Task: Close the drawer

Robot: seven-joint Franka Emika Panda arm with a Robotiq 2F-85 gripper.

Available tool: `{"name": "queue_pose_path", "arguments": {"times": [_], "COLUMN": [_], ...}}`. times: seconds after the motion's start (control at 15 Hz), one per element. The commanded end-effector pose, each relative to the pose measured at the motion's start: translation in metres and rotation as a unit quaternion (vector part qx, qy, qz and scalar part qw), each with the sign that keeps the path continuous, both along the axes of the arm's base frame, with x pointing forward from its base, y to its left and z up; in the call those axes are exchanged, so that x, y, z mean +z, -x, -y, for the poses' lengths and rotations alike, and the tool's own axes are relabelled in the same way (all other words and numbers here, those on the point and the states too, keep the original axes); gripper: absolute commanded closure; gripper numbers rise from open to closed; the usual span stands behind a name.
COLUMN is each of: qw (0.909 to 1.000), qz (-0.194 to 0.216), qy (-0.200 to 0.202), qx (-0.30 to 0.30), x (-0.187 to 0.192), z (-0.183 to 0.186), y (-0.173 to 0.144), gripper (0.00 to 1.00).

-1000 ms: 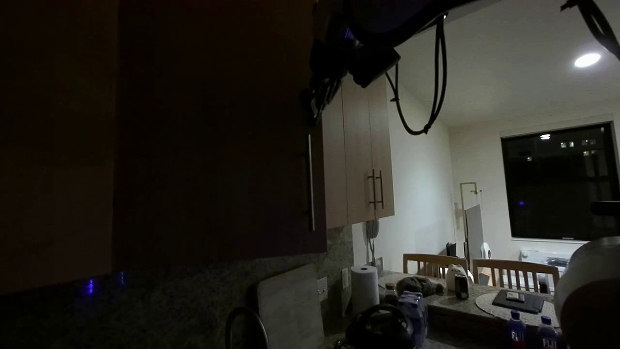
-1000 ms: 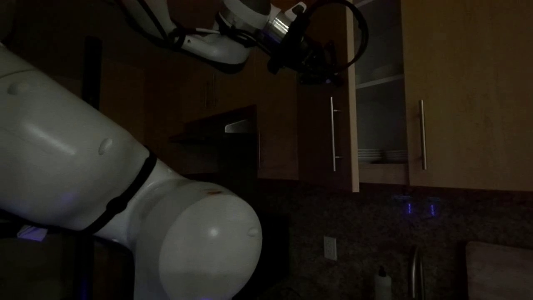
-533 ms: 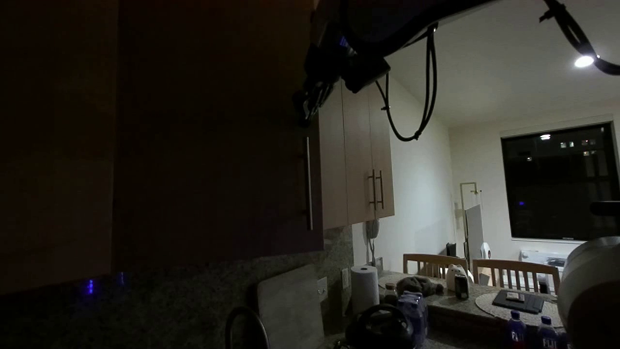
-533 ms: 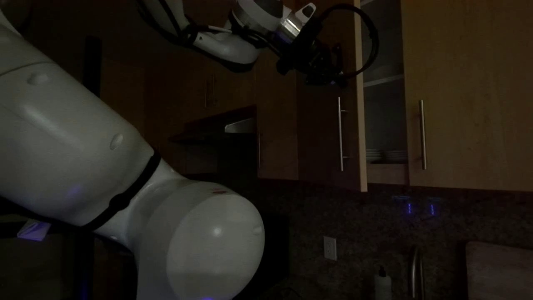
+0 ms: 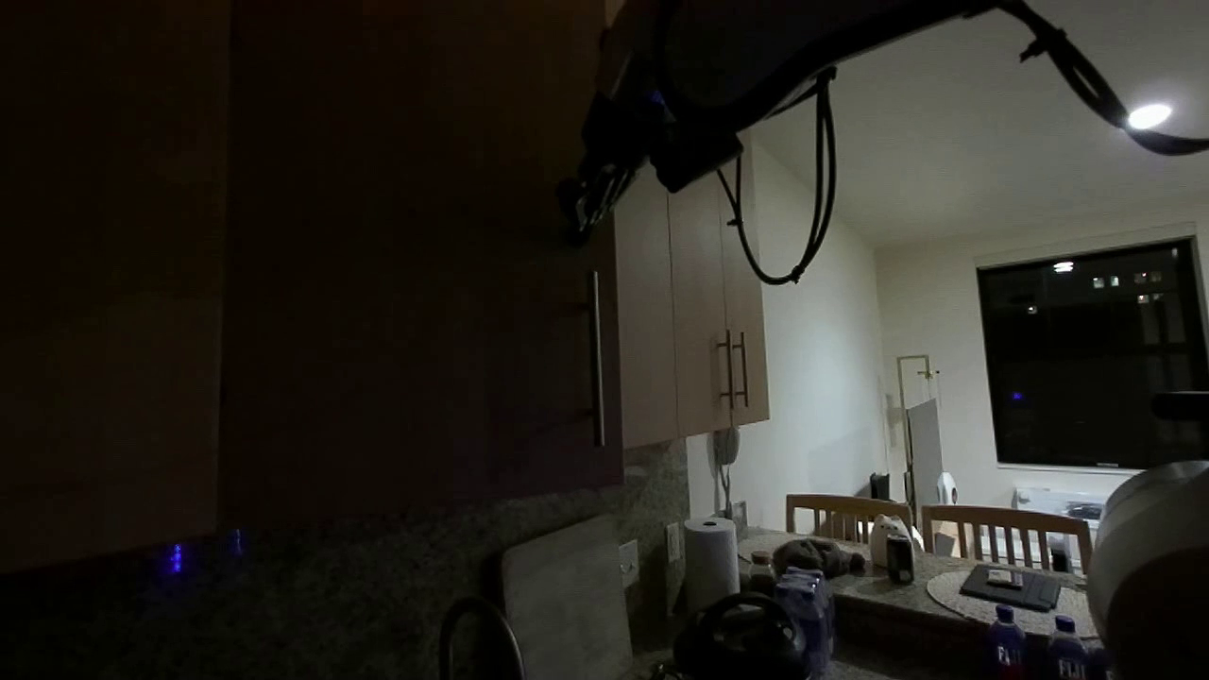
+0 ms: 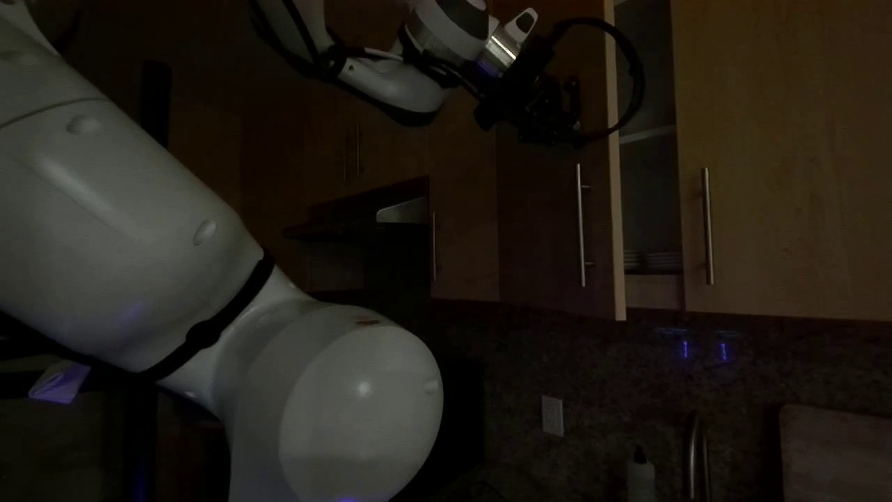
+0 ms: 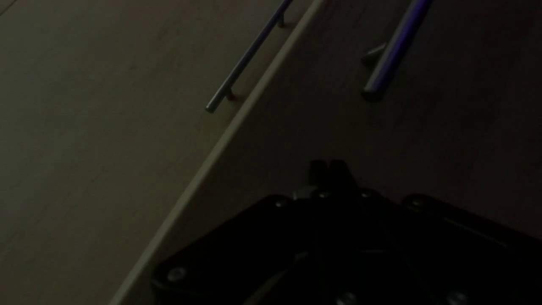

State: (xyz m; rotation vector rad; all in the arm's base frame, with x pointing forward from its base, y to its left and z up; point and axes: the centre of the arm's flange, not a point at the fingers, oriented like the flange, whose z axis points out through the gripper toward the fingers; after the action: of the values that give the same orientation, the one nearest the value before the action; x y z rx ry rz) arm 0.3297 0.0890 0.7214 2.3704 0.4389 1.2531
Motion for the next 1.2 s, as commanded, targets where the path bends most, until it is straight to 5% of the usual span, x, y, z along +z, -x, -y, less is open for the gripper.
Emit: {"name": "queue_pose_path", "arguments": {"times": [0.0, 1.13], "qw": [0.9997, 0.9983], "qz": [0.013, 0.005], "qy": [-0.012, -0.052], "qx": [0.017, 0.027], "x": [0.003, 0.010], "z": [0.006, 0.030], "y": [-0.014, -0.053], "gripper": [0.93, 0.94]}}
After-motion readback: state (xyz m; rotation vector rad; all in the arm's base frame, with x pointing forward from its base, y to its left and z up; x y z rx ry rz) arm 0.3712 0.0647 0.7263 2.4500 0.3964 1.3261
